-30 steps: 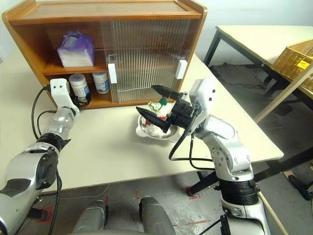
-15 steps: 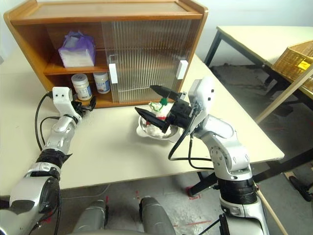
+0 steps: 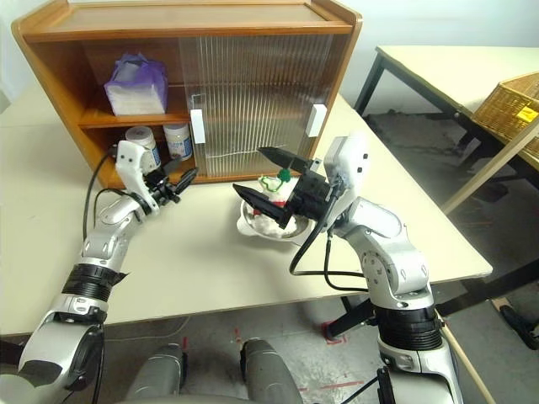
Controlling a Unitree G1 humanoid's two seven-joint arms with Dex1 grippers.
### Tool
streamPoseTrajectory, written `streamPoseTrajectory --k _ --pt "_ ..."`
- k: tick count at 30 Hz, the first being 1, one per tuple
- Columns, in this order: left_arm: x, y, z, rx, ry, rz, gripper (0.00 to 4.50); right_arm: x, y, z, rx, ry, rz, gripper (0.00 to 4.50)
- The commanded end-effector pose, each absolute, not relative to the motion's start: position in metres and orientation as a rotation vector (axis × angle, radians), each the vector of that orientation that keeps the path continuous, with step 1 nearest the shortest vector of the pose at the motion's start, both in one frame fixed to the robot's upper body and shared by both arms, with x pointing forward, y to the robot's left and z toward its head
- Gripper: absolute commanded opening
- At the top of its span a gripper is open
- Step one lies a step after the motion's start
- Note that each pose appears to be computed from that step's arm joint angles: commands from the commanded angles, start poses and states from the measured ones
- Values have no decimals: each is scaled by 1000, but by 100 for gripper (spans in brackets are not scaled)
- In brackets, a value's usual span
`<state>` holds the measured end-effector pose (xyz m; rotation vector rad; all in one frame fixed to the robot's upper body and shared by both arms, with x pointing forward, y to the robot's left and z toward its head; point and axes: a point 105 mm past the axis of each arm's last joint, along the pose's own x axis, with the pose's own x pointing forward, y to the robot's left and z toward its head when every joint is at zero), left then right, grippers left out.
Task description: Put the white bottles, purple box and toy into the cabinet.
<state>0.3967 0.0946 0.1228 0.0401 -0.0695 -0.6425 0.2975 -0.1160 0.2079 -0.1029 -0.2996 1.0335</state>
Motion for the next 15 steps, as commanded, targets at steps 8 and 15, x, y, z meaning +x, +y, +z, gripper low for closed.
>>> streamPoseTrajectory --k 8,15 --pt "391 53 156 34 -118 -778 2 297 -117 208 -113 -311 1021 450" --pt "398 36 176 17 -168 -685 2 297 -118 207 -113 -309 1015 450"
